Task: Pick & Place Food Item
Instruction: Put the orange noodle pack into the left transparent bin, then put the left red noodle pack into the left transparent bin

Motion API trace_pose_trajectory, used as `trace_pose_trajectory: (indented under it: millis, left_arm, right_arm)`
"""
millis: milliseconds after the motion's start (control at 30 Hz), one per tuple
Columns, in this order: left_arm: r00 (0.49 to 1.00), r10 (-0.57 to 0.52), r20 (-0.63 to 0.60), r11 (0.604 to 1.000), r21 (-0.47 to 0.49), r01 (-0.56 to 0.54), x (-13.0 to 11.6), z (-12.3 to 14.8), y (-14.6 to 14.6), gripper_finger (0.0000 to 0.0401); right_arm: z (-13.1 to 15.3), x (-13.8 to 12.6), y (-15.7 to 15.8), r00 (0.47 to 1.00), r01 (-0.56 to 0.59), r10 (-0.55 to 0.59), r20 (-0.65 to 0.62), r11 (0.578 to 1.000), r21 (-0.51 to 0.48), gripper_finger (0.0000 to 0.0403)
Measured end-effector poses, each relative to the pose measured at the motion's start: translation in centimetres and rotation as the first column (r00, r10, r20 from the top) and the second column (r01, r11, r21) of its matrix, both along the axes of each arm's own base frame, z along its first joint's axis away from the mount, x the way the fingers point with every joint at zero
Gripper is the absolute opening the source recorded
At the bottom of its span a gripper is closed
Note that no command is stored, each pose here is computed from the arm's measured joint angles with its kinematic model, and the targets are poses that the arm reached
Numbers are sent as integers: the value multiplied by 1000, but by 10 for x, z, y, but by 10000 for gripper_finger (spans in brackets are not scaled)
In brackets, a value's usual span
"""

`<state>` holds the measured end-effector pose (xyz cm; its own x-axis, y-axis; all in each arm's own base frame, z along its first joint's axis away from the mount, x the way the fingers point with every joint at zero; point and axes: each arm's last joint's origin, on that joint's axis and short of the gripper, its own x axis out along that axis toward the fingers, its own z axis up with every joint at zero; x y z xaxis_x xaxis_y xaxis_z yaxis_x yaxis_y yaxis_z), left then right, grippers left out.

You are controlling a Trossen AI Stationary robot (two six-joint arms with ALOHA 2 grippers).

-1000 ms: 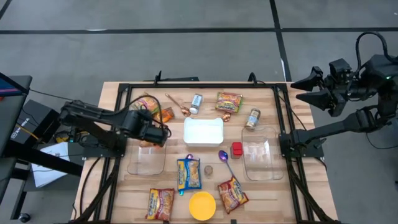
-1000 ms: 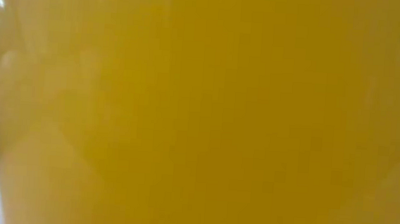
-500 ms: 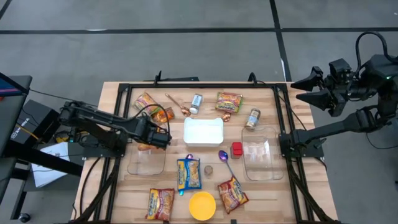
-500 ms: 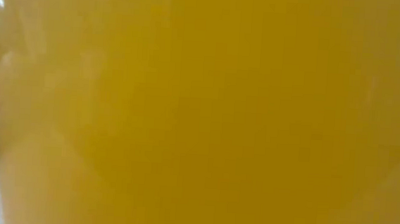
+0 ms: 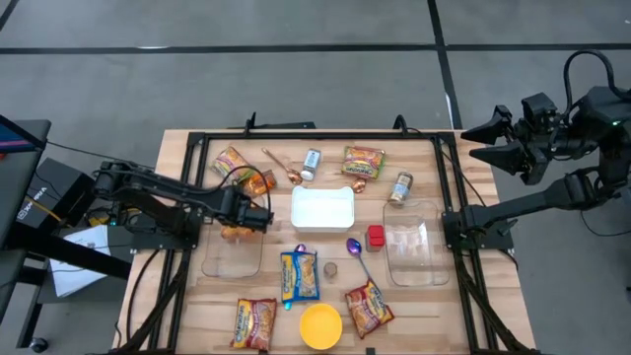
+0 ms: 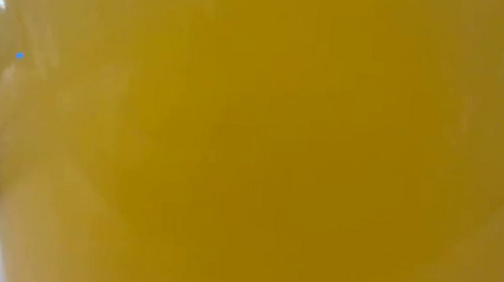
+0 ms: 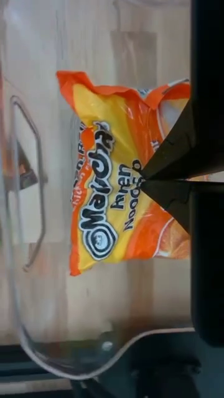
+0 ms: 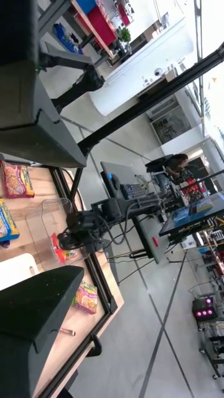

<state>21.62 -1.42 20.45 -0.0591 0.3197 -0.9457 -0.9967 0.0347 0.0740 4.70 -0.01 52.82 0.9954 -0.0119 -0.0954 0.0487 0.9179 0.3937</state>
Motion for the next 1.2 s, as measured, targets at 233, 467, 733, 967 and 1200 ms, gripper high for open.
trace_pose_trajectory:
  millis: [233,467,733,967,1200]
  left_arm:
    - [1000,-20,-13,1000,-7,20,1,-3,12,0]
    - [999,-34,-16,999,-9,33,1,-3,13,0]
    - [999,-33,4,999,-24,33,3,-3,13,17]
    - [999,-33,5,999,-26,34,3,-3,13,95]
    - [998,-54,42,998,-27,55,4,0,13,167]
  right_arm:
    - [0,0,0,1000,0,0,0,1000,2,265]
    - [0,0,0,1000,0,0,0,1000,2,265]
    - [0,0,0,1000,0,0,0,1000,2,265]
    - [0,0,0,1000,0,0,0,1000,2,265]
    - [0,-2,0,1000,0,0,5,1000,2,265]
